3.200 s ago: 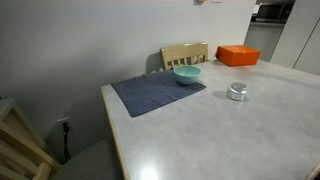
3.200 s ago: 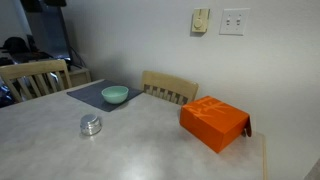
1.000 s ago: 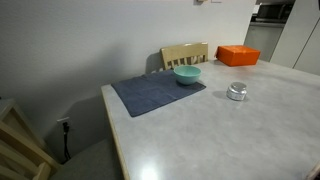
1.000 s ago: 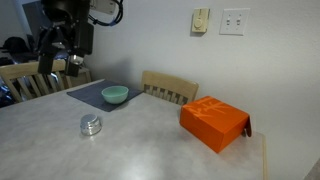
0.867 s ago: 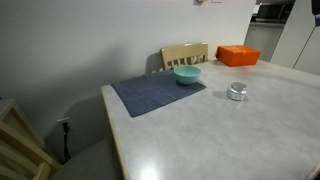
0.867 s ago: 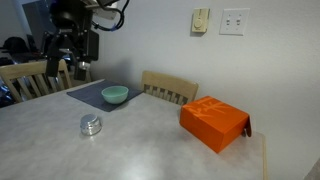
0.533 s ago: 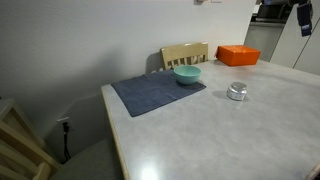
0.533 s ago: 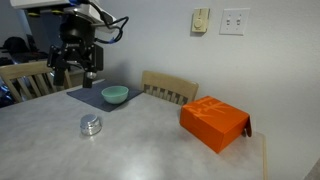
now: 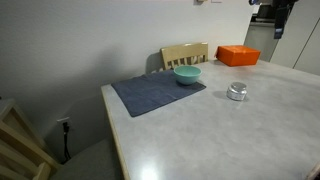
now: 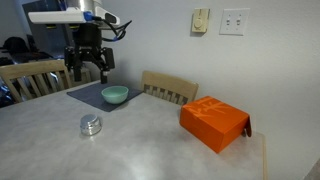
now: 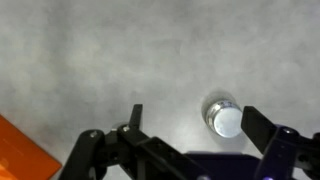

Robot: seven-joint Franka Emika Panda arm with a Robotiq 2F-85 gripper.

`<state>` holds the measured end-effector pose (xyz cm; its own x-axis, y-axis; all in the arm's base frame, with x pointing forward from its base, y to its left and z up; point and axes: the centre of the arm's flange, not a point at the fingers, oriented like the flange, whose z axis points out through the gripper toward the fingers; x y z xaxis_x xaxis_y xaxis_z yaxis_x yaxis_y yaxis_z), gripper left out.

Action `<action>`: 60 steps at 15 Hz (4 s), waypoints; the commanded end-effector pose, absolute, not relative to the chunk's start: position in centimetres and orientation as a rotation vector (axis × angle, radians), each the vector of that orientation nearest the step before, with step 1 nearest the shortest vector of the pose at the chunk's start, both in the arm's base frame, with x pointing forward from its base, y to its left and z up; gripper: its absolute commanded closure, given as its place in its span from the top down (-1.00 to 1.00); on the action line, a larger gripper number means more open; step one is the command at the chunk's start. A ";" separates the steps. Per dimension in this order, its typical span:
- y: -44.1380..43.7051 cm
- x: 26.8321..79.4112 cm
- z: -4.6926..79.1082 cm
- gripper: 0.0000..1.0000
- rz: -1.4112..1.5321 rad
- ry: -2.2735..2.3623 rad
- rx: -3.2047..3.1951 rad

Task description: Pick up the lid from the silver container and put it on the table.

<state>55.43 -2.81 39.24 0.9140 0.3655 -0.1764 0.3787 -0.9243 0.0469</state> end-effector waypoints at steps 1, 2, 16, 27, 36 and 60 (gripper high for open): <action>-1.5 56.4 37.1 1.00 -0.008 0.710 3.093; -1.0 56.7 36.6 1.00 0.025 0.723 3.127; 5.6 57.6 23.8 1.00 -0.343 0.920 3.116; 7.0 59.3 20.2 1.00 -0.009 0.905 2.996; 7.5 58.4 19.6 1.00 -0.020 0.729 2.999; 9.1 56.6 18.8 1.00 -0.193 0.669 3.044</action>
<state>57.48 9.38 19.03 0.8878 0.4465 -0.1112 0.4490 -0.8935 -0.0030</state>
